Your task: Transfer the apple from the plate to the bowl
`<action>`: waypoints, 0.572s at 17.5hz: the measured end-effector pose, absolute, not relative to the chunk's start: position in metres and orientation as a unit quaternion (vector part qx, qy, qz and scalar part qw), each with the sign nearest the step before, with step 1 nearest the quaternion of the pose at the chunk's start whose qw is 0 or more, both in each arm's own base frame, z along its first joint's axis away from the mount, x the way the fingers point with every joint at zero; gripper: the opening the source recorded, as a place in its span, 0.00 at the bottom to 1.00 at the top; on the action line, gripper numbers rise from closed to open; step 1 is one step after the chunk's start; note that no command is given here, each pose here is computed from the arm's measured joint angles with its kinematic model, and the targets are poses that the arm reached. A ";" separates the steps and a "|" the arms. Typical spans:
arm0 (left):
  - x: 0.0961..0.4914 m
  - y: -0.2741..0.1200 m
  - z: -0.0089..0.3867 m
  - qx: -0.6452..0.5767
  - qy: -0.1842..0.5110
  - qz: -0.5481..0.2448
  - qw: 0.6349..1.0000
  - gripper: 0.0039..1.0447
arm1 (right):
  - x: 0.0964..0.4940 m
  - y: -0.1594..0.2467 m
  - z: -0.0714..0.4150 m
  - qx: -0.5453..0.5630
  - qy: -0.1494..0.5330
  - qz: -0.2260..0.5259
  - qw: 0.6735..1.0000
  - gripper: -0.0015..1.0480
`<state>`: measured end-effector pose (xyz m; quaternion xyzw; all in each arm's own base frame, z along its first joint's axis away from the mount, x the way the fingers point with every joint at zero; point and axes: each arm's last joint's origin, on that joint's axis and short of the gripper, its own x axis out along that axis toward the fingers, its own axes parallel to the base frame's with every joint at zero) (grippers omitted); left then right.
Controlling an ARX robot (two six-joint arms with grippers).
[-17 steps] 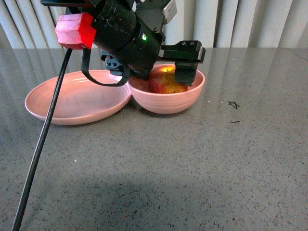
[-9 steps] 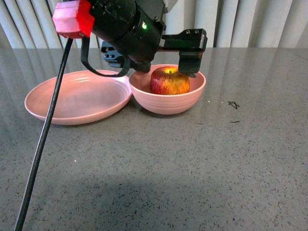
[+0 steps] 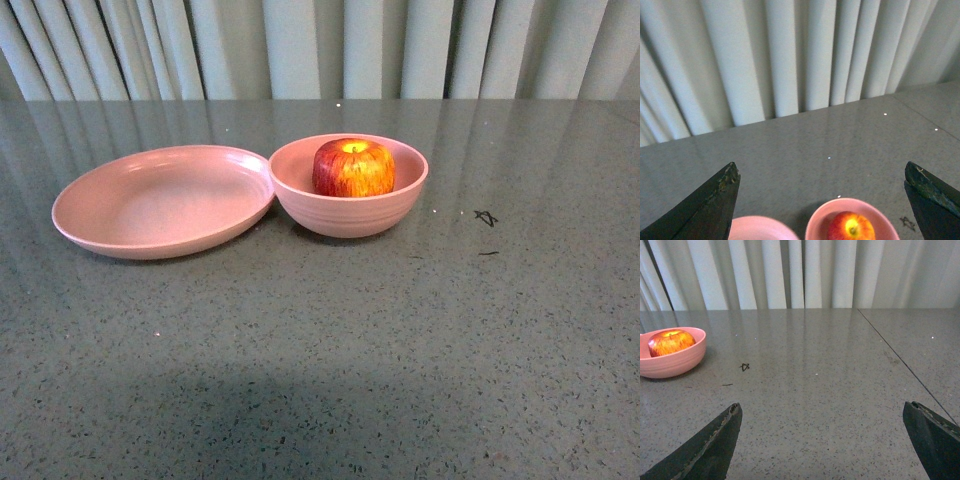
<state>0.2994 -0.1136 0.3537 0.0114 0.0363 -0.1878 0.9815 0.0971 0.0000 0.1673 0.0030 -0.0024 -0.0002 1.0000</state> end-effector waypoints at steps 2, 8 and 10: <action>0.268 -0.092 0.353 0.003 -0.008 -0.096 0.995 0.83 | 0.097 0.000 0.167 0.003 -0.002 0.000 1.000 0.94; 0.184 -0.025 0.266 0.001 -0.006 0.003 1.000 0.26 | 0.097 0.000 0.167 0.003 -0.002 0.000 1.000 0.94; 0.179 -0.023 0.252 0.002 0.003 -0.004 1.000 0.16 | 0.097 0.000 0.167 0.003 -0.002 0.000 1.000 0.94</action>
